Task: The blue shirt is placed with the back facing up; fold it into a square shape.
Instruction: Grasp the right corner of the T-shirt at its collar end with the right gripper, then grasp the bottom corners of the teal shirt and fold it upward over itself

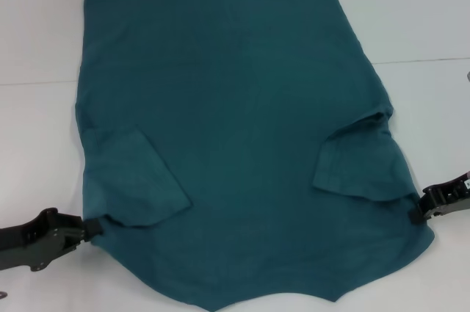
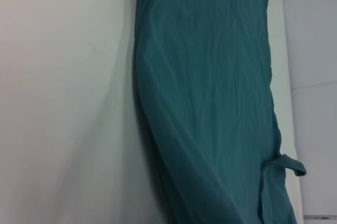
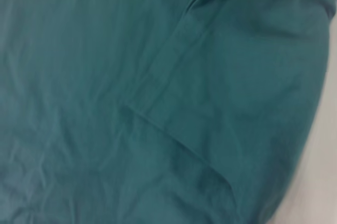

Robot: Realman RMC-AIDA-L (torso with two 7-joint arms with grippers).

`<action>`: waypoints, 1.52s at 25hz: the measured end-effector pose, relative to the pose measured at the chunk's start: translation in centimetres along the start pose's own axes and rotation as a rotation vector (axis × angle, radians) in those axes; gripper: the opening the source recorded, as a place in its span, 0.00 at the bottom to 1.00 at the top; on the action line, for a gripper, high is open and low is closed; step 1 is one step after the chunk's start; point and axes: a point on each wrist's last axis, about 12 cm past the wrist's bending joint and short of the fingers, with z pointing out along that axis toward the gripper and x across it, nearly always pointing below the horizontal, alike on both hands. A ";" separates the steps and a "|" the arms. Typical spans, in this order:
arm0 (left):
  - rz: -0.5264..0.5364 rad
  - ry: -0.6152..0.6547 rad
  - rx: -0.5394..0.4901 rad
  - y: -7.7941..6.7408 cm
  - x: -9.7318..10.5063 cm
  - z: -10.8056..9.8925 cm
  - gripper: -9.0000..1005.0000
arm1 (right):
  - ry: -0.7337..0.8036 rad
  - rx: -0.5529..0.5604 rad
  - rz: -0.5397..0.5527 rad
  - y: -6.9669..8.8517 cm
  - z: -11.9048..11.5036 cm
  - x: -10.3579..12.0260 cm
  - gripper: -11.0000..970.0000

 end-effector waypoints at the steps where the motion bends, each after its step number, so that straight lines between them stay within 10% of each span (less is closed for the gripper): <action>1: 0.000 0.002 0.001 0.0 0.0 0.0 0.04 | 0.001 0.000 -0.001 0.0 0.0 0.0 0.17; 29: 0.071 0.390 -0.008 -0.6 4.1 -4.4 0.04 | 0.286 -0.195 -0.044 1.3 -3.1 6.0 0.06; 38: 0.134 0.434 0.085 -2.3 3.1 -4.3 0.04 | 0.130 -0.340 -0.101 1.5 -3.9 5.3 0.06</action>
